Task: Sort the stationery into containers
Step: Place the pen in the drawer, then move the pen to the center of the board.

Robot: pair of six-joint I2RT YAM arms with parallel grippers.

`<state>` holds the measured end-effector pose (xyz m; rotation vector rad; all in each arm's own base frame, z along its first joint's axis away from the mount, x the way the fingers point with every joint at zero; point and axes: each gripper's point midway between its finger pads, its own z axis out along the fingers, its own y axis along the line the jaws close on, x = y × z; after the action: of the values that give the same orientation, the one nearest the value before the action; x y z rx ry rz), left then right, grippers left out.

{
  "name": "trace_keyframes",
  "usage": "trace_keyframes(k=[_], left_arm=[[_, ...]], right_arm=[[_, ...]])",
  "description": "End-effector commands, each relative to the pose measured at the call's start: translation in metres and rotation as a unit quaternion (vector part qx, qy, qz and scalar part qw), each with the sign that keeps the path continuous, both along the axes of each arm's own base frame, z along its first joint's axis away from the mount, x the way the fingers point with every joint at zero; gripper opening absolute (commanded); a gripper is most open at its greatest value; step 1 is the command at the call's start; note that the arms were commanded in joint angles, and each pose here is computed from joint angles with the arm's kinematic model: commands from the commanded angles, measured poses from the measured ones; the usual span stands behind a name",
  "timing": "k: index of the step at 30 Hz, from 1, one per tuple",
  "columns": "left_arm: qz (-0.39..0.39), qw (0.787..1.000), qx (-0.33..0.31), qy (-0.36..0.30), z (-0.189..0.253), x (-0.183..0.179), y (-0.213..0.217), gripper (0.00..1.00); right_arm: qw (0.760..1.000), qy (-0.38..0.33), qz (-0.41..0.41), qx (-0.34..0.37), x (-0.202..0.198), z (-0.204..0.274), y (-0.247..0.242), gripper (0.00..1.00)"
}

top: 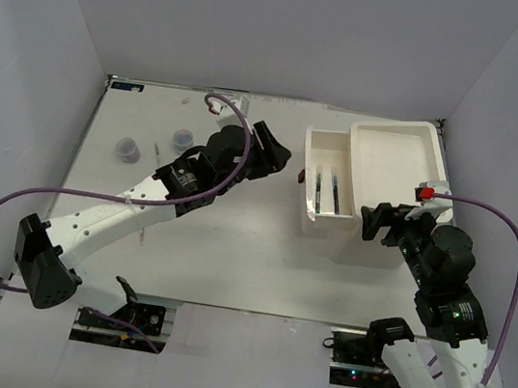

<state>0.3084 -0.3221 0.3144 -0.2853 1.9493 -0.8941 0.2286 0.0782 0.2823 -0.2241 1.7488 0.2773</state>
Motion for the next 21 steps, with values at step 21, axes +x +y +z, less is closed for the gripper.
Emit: trace_keyframes(k=[21], left_arm=[[0.077, 0.965, 0.224, 0.108, -0.179, 0.152, 0.074, 0.56]], right_arm=[[1.000, 0.021, 0.006, -0.011, -0.001, -0.010, 0.001, 0.90]])
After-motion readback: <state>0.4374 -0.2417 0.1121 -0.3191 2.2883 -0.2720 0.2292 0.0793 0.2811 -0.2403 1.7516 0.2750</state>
